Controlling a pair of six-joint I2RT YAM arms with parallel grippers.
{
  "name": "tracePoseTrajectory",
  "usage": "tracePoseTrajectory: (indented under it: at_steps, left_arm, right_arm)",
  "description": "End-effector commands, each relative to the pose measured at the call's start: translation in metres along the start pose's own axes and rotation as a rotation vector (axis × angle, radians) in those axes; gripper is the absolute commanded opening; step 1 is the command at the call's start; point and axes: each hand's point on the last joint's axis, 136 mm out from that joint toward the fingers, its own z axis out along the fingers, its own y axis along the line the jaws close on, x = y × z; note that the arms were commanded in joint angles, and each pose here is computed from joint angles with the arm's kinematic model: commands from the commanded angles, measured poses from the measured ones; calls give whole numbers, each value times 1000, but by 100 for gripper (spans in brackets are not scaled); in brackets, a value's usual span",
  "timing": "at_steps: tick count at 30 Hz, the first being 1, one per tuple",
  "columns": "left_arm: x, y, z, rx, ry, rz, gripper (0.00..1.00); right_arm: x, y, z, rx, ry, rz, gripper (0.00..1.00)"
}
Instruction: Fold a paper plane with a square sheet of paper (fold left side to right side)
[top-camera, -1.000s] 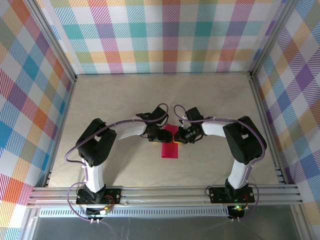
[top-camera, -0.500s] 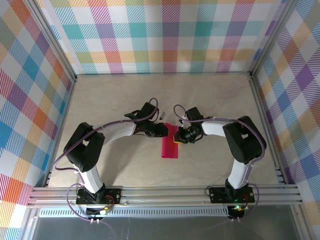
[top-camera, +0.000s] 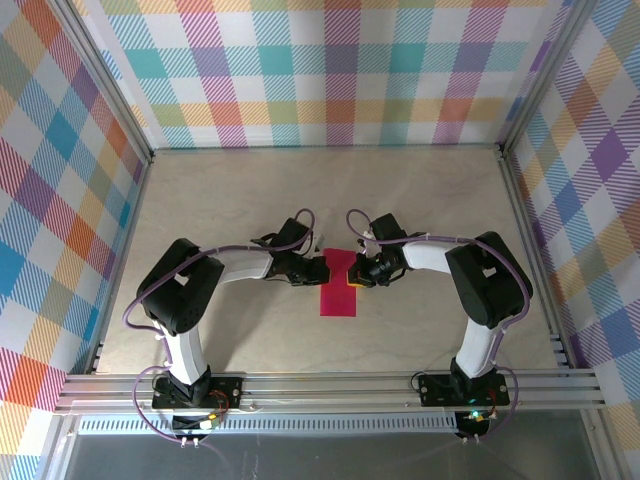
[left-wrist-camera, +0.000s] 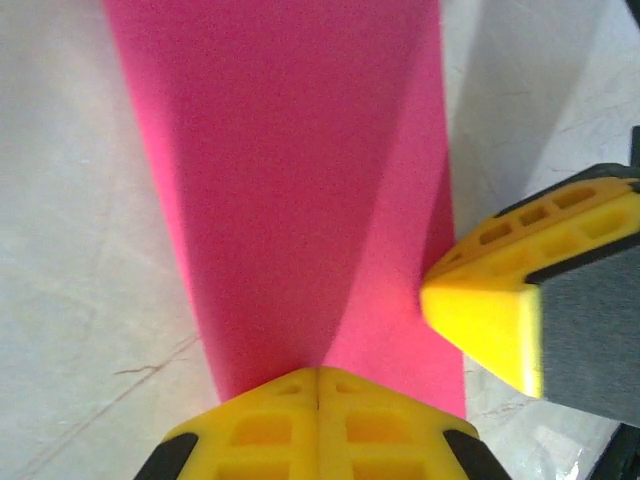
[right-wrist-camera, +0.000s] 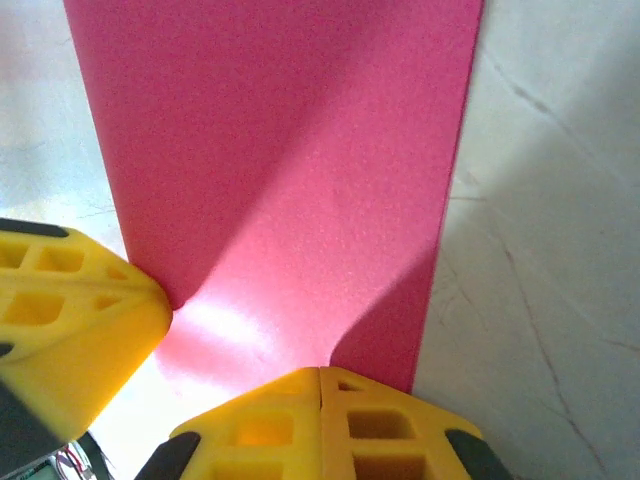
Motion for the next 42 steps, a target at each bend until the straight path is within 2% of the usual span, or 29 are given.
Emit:
tracePoseTrajectory:
  at_steps: [1,11,15,20,26,33,42]
  left_arm:
    - [-1,13,3,-17,-21,-20,0]
    - [8,40,-8,-44,-39,-69,0]
    - [1,27,-25,-9,-82,-38,0]
    - [-12,-8,-38,105,-134,12,0]
    - [-10,-37,-19,139,-94,70,0]
    - [-2,-24,7,74,-34,66,0]
    - [6,-8,18,26,-10,47,0]
  right_arm:
    - [32,-57,13,221,93,61,0]
    - [33,-60,12,237,94,48,0]
    - [31,-51,12,192,82,33,0]
    - [25,-38,7,142,37,13,0]
    - [24,-37,7,135,38,13,0]
    - [26,-37,10,135,46,13,0]
    - [27,-34,11,131,48,1,0]
